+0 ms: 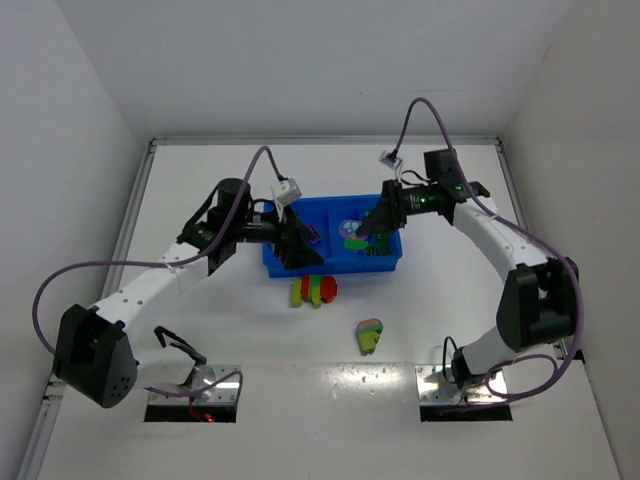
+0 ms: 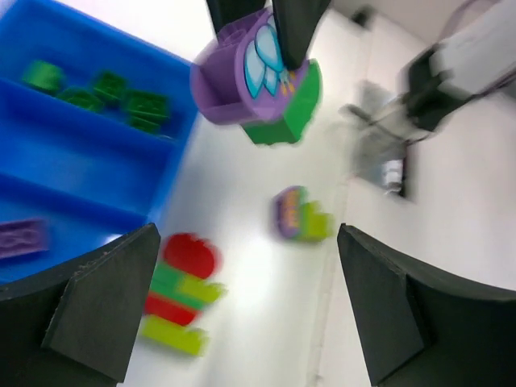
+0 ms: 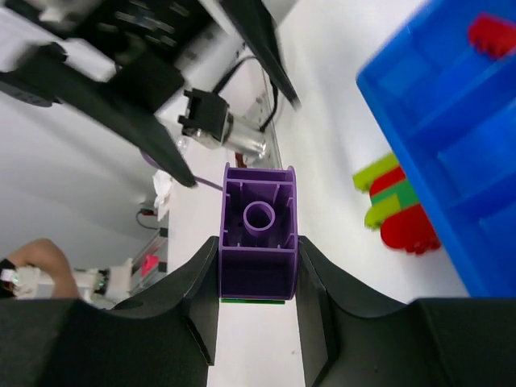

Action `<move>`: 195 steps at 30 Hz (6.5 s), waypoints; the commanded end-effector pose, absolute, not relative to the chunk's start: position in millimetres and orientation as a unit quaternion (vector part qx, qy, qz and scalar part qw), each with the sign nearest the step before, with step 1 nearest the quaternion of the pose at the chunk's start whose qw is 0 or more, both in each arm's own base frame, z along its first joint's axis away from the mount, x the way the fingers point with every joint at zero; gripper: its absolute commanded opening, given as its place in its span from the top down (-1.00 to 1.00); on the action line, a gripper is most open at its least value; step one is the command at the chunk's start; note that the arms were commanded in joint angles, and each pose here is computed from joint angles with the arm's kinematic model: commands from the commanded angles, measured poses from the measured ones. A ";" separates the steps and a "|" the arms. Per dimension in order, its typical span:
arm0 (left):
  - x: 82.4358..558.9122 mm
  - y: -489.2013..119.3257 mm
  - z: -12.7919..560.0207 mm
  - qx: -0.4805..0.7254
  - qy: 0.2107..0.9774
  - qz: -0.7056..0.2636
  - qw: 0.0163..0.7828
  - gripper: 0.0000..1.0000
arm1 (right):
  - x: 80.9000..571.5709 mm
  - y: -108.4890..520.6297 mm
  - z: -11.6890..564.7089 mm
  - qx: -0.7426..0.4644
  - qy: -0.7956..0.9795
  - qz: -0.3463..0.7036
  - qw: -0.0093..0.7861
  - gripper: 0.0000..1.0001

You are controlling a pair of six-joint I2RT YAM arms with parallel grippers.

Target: Sort the legos into containers by color

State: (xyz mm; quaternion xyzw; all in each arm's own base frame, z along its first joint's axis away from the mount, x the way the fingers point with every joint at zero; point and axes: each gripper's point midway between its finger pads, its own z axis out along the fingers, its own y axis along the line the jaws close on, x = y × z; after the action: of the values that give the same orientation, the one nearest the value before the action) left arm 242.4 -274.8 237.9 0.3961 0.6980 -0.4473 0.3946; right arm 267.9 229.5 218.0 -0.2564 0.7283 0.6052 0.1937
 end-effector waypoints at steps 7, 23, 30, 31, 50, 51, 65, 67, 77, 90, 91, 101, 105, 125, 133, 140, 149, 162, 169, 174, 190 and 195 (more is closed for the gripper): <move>201.2 -286.9 283.1 0.373 0.594 -0.643 0.309 -0.95 | 274.8 250.9 284.5 -0.346 0.647 0.631 0.252 0.77; 224.0 -291.8 303.9 0.299 0.555 -0.680 0.374 -0.81 | 294.3 272.2 290.6 -0.301 0.664 0.631 0.266 0.80; 237.1 -286.9 303.3 0.279 0.568 -0.666 0.395 -0.63 | 292.6 274.9 298.2 -0.301 0.659 0.630 0.279 0.83; 238.9 -286.9 304.0 0.275 0.569 -0.666 0.398 -0.56 | 289.5 277.5 296.4 -0.300 0.660 0.633 0.273 0.83; 249.6 -286.9 304.6 0.263 0.571 -0.665 0.402 -0.30 | 281.3 282.1 299.5 -0.296 0.657 0.640 0.268 0.83; 252.2 -287.0 304.2 0.256 0.575 -0.665 0.403 -0.27 | 281.3 282.1 299.5 -0.296 0.657 0.640 0.268 0.83; 265.3 -287.4 303.4 0.241 0.587 -0.658 0.405 -0.13 | 277.4 287.4 297.0 -0.299 0.656 0.641 0.265 0.85; 267.1 -288.0 301.6 0.238 0.594 -0.656 0.400 -0.10 | 276.7 287.2 293.8 -0.297 0.658 0.641 0.261 0.85; 268.7 -286.8 288.8 0.235 0.612 -0.642 0.397 0.71 | 284.4 285.2 299.8 -0.293 0.658 0.636 0.277 0.87; 243.0 -269.2 232.3 0.242 0.665 -0.589 0.390 0.76 | 325.7 280.5 320.0 -0.272 0.660 0.615 0.335 0.95; 241.3 -267.8 228.6 0.247 0.670 -0.582 0.389 0.76 | 331.3 277.2 318.0 -0.268 0.661 0.613 0.340 0.95; 253.6 -228.5 267.1 0.245 0.671 -0.523 0.466 0.76 | 385.1 268.9 226.5 -0.214 0.766 0.482 0.367 0.95; 279.4 -204.0 271.7 0.213 0.705 -0.457 0.499 0.76 | 393.7 280.0 192.9 -0.216 0.803 0.418 0.367 0.95; 325.7 -121.4 274.2 0.076 0.769 -0.313 0.552 0.79 | 439.0 323.0 108.5 -0.243 0.879 0.153 0.380 0.97; 327.9 -125.7 269.4 0.087 0.773 -0.322 0.540 0.79 | 433.5 333.4 92.7 -0.257 0.881 0.143 0.370 0.12; 328.4 -128.6 263.9 0.100 0.775 -0.326 0.533 0.79 | 407.7 346.6 127.3 -0.269 0.861 0.209 0.377 -0.46; 321.7 -165.2 251.9 0.157 0.772 -0.360 0.500 0.79 | 419.3 220.2 238.2 -0.163 0.835 0.201 0.485 -0.51; 361.8 -312.9 204.2 0.286 0.792 -0.359 0.403 0.76 | 343.3 57.3 238.3 -0.071 0.836 0.117 0.531 -0.54; 396.6 -379.1 162.0 0.307 0.807 -0.353 0.361 0.71 | 332.7 37.8 237.9 -0.032 0.826 0.162 0.540 -0.54; 412.7 -410.3 144.2 0.317 0.806 -0.353 0.355 0.61 | 330.1 40.5 233.7 -0.033 0.825 0.182 0.534 -0.54; 407.4 -405.7 184.3 0.318 0.793 -0.345 0.388 -0.39 | 314.9 68.5 216.9 -0.109 0.832 0.239 0.488 -0.54; 399.2 -343.8 266.0 0.277 0.771 -0.318 0.476 -0.39 | 286.8 100.4 195.6 -0.225 0.835 0.259 0.430 -0.43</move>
State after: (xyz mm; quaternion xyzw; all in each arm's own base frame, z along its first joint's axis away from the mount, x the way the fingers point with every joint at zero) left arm 394.7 -375.4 150.5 0.2977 0.8291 -0.3149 0.3533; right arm 305.1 78.2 196.0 -0.1295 0.8496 0.2420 0.4504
